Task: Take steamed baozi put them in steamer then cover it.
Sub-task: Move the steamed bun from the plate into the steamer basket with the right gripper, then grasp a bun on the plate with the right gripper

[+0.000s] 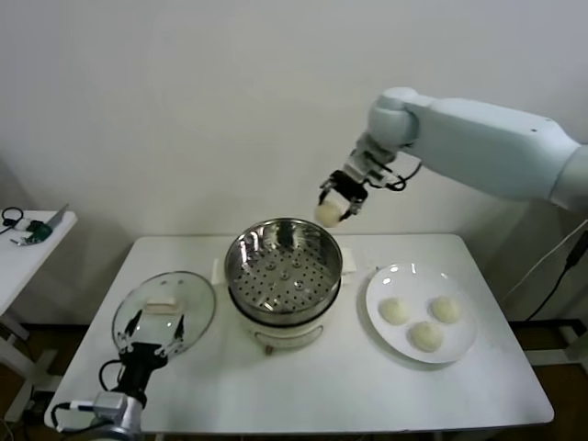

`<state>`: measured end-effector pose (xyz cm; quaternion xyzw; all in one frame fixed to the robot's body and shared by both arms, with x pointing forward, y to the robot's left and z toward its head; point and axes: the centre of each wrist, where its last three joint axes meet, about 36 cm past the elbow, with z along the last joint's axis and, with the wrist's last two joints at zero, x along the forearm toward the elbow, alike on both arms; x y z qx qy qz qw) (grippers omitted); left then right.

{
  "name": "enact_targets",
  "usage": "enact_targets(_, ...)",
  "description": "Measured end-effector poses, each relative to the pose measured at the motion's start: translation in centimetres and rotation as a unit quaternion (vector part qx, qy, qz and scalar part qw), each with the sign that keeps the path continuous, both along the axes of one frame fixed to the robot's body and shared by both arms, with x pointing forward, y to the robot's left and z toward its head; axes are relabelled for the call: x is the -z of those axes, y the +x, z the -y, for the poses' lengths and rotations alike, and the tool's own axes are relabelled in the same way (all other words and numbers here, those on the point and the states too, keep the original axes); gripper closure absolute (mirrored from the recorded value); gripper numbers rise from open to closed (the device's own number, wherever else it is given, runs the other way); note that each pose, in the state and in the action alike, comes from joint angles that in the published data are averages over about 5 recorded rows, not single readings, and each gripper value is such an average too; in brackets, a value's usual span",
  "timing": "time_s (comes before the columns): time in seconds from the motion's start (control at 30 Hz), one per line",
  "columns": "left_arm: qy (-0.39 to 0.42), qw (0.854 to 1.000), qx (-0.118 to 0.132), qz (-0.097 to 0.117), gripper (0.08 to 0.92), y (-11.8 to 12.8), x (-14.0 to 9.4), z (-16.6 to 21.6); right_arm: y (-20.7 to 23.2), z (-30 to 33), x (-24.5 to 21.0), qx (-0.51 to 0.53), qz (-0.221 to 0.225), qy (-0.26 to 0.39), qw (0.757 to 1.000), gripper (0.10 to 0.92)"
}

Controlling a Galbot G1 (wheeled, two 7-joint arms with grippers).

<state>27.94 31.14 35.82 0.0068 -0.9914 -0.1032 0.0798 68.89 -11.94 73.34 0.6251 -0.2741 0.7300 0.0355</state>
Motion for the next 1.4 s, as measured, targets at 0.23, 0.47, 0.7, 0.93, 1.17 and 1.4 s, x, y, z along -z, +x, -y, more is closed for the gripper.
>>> enact_targets(0.23, 0.000, 1.000, -0.003, 0.006, 0.177, 0.1, -0.3, -0.4, 0.5, -5.5, 3.7, -0.108, 0.007, -0.036, 0.993, 0.411)
enact_targets(0.47, -0.002, 1.000, -0.004, 0.008, 0.177, 0.1, -0.5, -0.4, 2.5, -8.3, 7.6, -0.158, 0.016, -0.057, 0.986, 0.411)
enact_targets(0.7, -0.004, 1.000, -0.006, 0.010, 0.177, 0.1, -0.5, -0.5, 4.4, -10.1, 10.4, -0.177, 0.017, -0.061, 0.982, 0.404)
enact_targets(0.93, -0.007, 1.000, -0.007, 0.011, 0.177, 0.1, -0.3, -0.5, 5.6, -10.7, 12.3, -0.179, 0.008, -0.066, 0.982, 0.379)
enact_targets(1.17, -0.008, 1.000, -0.008, 0.011, 0.177, 0.1, -0.3, -0.5, 6.2, -10.3, 12.9, -0.168, 0.002, -0.064, 0.984, 0.274)
enact_targets(1.4, -0.008, 1.000, -0.008, 0.012, 0.177, 0.1, -0.4, -0.5, 6.6, -9.0, 11.4, -0.158, -0.005, -0.047, 0.986, 0.201)
